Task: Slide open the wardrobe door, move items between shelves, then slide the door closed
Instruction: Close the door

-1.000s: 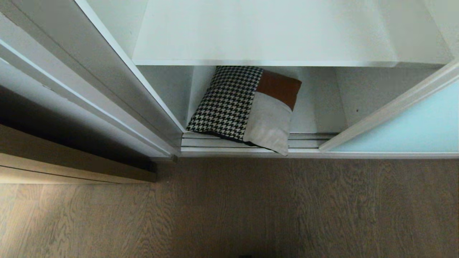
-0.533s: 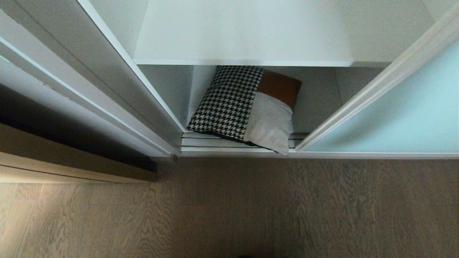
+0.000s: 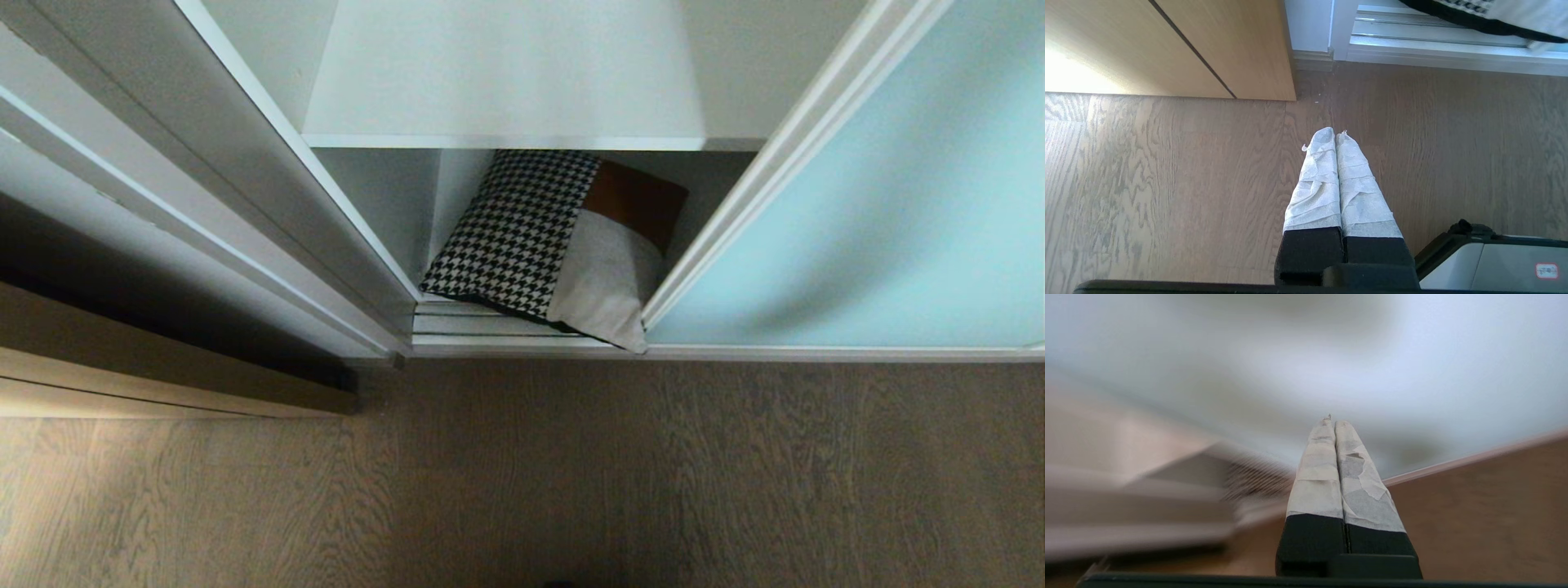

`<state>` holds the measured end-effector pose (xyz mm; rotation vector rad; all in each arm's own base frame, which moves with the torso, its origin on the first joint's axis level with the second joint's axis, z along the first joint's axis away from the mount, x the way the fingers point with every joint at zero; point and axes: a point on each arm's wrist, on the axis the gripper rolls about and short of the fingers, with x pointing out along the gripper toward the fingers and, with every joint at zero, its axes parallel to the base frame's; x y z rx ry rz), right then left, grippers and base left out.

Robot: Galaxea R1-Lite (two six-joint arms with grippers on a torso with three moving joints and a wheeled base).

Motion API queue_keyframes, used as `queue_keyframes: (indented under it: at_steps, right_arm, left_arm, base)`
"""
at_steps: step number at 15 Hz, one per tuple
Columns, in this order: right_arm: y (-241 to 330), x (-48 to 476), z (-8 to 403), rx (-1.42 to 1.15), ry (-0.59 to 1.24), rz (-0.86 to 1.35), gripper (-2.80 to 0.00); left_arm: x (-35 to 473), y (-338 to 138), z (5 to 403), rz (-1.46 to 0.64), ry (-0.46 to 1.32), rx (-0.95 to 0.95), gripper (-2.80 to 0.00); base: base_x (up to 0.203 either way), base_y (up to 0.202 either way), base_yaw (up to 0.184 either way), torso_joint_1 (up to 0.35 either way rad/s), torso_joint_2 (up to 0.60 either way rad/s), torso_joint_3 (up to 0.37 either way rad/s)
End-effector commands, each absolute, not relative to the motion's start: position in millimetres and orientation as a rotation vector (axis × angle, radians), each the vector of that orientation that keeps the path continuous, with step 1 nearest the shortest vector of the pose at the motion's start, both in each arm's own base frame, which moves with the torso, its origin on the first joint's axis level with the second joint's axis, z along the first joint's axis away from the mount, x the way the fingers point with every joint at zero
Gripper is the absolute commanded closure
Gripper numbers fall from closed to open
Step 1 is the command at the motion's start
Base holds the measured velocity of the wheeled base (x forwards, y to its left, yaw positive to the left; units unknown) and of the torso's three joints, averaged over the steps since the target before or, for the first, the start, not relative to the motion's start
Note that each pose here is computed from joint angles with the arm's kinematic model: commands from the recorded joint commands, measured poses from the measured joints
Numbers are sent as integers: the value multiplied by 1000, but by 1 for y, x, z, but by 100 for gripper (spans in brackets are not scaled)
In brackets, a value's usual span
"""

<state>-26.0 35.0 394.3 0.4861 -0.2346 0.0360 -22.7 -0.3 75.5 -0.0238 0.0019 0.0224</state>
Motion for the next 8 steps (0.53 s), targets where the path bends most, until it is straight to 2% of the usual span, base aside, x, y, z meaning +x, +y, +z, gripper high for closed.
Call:
queue_keyframes:
  at_steps: [1, 4, 8]
  right_arm:
    - [30, -24, 389, 510, -285, -145, 0]
    - [20, -21, 385, 490, -344, -441, 0]
    - [10, -18, 389, 450, -401, -681, 0]
  left_arm:
    - [-22, 0, 75, 23, 4, -25, 0]
    - [-22, 0, 75, 23, 4, -25, 0]
    - [-22, 0, 75, 23, 4, -25, 0]
  base:
    - [0, 0, 0, 0, 0, 0]
    - [0, 0, 0, 0, 0, 0]
    - [0, 0, 0, 0, 0, 0]
